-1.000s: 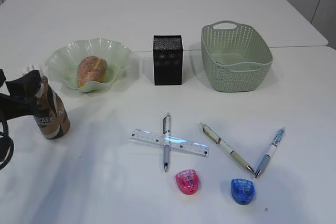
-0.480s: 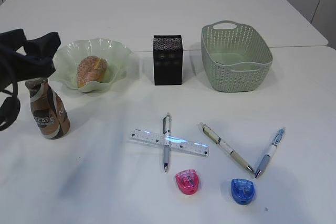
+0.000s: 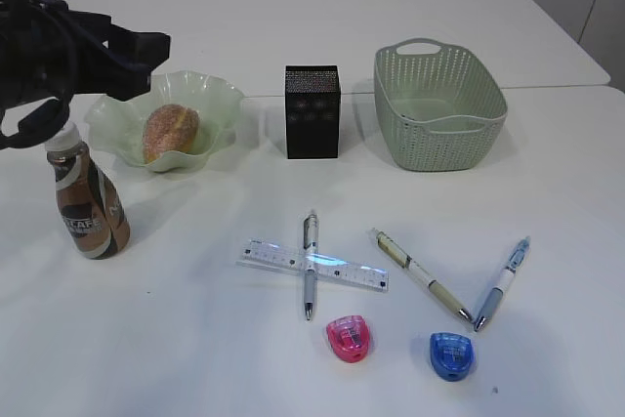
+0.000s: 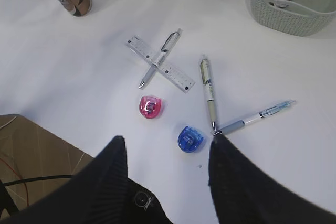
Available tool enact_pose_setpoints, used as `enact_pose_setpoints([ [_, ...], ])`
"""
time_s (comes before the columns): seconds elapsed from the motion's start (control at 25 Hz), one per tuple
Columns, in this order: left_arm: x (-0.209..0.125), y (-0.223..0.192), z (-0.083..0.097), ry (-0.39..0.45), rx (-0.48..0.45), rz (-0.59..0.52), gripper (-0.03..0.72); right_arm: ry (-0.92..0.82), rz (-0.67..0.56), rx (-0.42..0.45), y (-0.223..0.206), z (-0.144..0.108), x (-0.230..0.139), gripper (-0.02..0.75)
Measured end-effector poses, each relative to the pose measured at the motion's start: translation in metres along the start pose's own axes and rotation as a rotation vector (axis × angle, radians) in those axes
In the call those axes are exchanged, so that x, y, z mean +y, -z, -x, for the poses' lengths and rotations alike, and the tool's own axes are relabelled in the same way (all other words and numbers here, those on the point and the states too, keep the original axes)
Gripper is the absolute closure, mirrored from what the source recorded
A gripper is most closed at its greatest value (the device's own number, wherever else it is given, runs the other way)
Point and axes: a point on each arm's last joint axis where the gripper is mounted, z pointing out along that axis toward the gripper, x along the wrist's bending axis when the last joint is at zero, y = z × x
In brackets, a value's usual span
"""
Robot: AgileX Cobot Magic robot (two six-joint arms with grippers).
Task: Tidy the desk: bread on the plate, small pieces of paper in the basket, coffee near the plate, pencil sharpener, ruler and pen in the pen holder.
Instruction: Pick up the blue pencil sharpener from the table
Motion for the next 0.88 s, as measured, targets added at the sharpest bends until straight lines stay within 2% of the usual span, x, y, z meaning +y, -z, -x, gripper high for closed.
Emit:
enact_pose_setpoints([
  [0.2, 0.006, -0.003, 0.013, -0.024, -0.044, -0.081, 0.179, 0.002, 0.000, 0.000, 0.000, 0.000, 0.000, 0.332],
  [0.64, 0.021, 0.001, 0.051, -0.079, -0.154, -0.372, 0.179, -0.005, -0.019, 0.003, -0.006, 0.002, 0.001, 0.332],
  [0.88, 0.024, 0.010, 0.067, -0.045, -0.204, -0.542, 0.179, -0.015, -0.051, 0.006, -0.014, 0.005, 0.000, 0.332],
])
